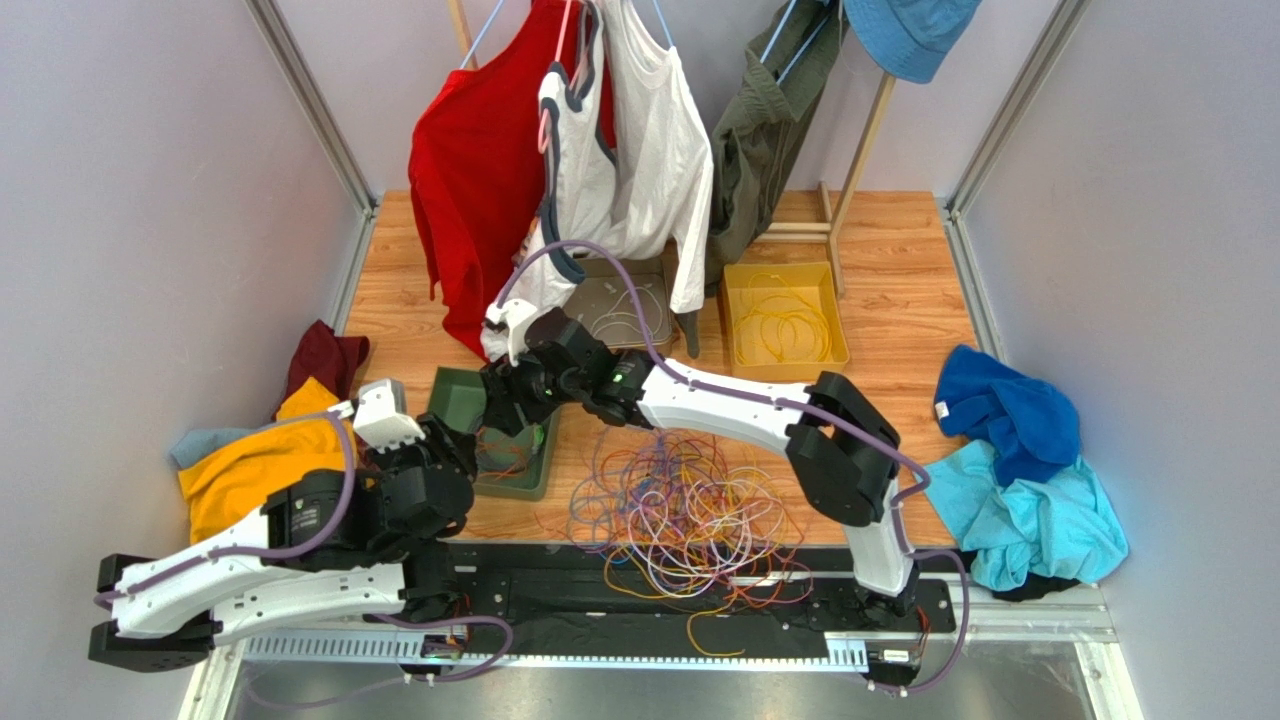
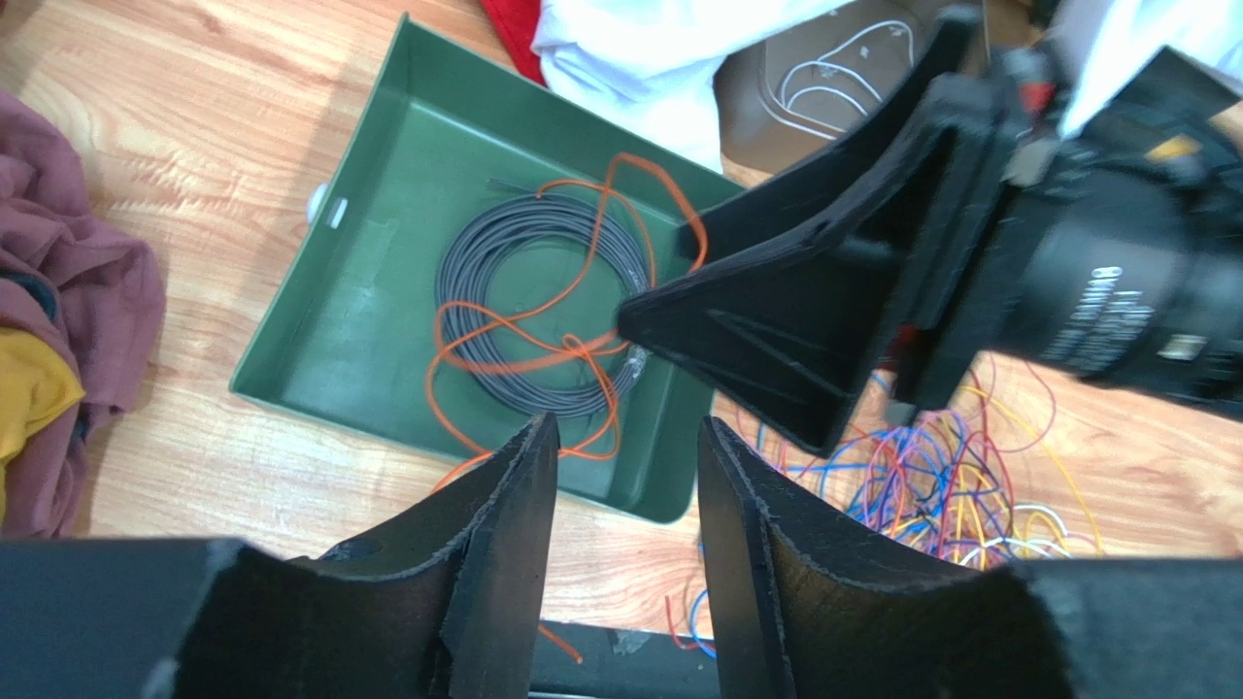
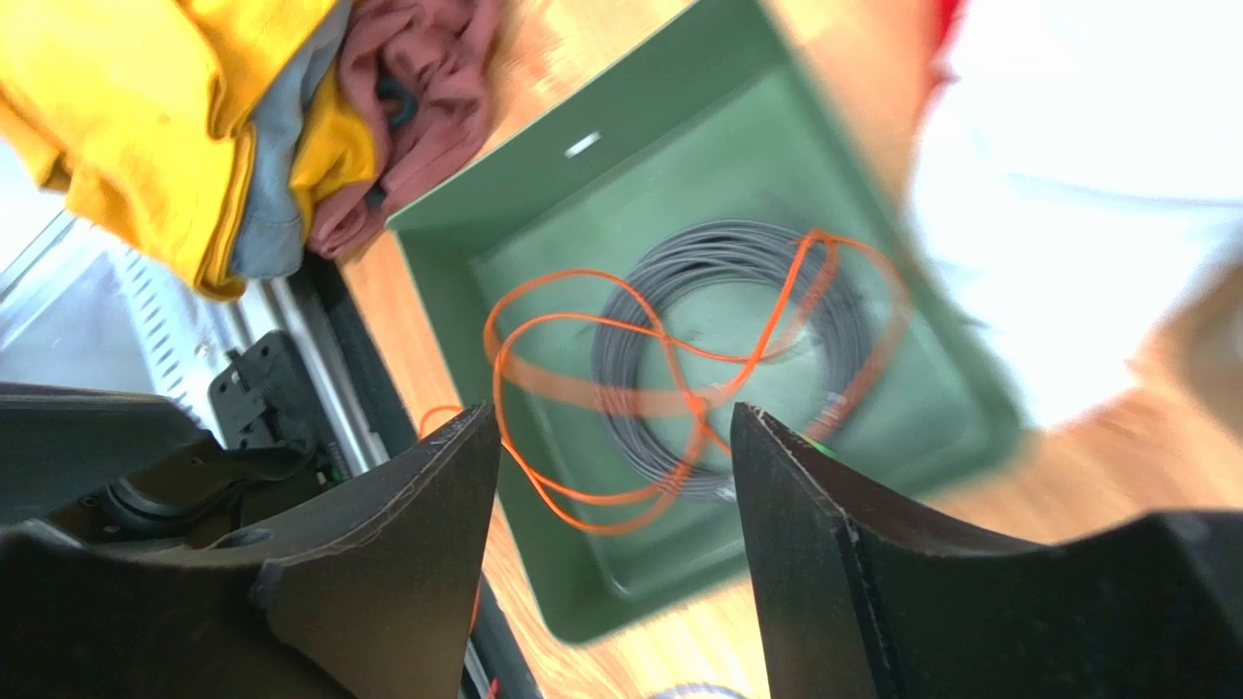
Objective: Untangle the cables
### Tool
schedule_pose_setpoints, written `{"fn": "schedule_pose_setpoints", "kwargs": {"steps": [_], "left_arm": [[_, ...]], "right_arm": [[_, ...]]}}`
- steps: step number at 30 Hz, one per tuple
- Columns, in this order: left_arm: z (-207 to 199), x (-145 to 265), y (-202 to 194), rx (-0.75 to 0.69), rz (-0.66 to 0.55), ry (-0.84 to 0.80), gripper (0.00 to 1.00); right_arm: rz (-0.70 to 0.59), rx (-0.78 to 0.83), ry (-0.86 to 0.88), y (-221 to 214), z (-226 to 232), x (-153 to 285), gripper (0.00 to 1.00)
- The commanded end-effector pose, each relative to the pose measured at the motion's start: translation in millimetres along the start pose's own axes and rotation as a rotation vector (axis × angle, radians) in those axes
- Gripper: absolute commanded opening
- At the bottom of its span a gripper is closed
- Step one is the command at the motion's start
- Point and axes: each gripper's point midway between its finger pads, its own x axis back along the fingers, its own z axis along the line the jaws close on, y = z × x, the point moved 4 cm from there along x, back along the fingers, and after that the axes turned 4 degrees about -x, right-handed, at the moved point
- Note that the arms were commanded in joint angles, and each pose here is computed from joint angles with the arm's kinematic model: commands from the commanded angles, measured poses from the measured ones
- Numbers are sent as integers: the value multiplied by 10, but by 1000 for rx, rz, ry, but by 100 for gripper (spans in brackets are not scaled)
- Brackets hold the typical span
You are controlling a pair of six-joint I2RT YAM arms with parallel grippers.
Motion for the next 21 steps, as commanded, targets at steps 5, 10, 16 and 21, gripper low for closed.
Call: {"fn": "schedule_pose_setpoints", "kwargs": {"steps": [5, 10, 16, 21], "left_arm": [[-273, -9, 75, 12, -2, -40, 53], [-370, -79, -60, -24, 49, -40, 60], [-438, -293, -370, -38, 206, -54, 64], [-349, -433, -496, -15, 263, 0, 65]], "right_arm": [[-181, 72, -222, 486, -58, 810, 68], [-179, 63, -242, 412, -84, 1027, 70], [-267, -37, -195, 284, 9, 1514, 67], [-311, -66, -149, 22, 50, 1903, 65]]}}
